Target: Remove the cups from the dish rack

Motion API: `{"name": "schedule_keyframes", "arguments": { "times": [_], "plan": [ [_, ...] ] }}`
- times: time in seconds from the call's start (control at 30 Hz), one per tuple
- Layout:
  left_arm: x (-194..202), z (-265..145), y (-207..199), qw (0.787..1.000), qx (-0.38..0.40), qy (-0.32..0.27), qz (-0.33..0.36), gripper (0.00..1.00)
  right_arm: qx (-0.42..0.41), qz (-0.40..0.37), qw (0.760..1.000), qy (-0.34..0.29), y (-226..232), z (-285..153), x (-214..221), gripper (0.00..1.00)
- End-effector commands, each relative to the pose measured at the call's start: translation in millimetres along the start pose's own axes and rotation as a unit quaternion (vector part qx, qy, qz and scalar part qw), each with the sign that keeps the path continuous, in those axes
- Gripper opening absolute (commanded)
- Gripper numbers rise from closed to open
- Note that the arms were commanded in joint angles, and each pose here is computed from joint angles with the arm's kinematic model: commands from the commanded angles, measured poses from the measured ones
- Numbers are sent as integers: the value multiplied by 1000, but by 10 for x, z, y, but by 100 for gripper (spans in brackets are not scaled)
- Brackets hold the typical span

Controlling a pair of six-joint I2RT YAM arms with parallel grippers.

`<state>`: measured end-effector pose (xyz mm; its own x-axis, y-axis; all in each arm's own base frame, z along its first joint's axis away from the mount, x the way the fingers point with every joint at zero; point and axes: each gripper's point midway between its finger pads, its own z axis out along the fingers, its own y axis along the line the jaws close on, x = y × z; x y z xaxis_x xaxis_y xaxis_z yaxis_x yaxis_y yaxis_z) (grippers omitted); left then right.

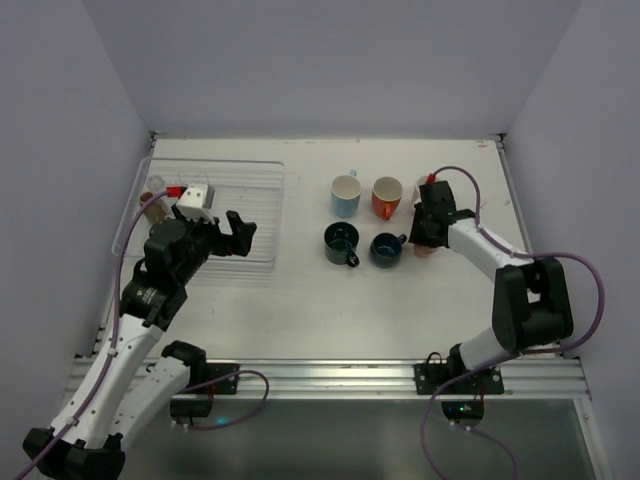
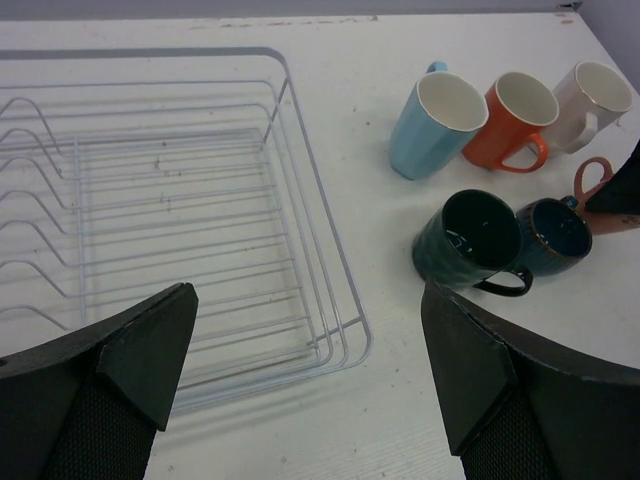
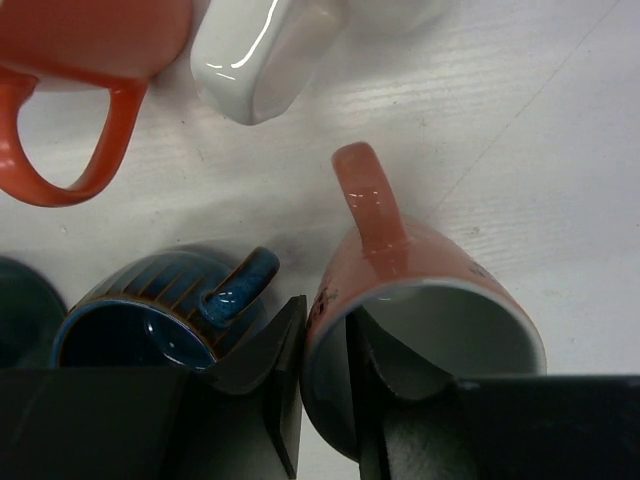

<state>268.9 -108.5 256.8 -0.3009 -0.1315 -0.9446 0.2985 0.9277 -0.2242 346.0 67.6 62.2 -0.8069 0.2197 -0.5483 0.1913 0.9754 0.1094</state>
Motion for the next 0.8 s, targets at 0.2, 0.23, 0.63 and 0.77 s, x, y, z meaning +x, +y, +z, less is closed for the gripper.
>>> {"name": "schedule_keyframes", "arguments": {
  "times": [0.2,0.23,0.63,0.77],
  "plan": [
    [-66,96,193,998,-56,2,3,100,-33,2,997,-74,95,-408,-398,48],
    [-108,104,218,998,-63,-1,-3,100,-42,5,996,-83,119,-475,-427,50],
    [-696,462,805,970,-211,-70,-94,100,-245,53,921,-298,428,-1777,-511,83],
    [-792,577,1570,940,-292,-83,-152,100,-305,45,899,-310,552,-1929,-392,79]
  ]
}}
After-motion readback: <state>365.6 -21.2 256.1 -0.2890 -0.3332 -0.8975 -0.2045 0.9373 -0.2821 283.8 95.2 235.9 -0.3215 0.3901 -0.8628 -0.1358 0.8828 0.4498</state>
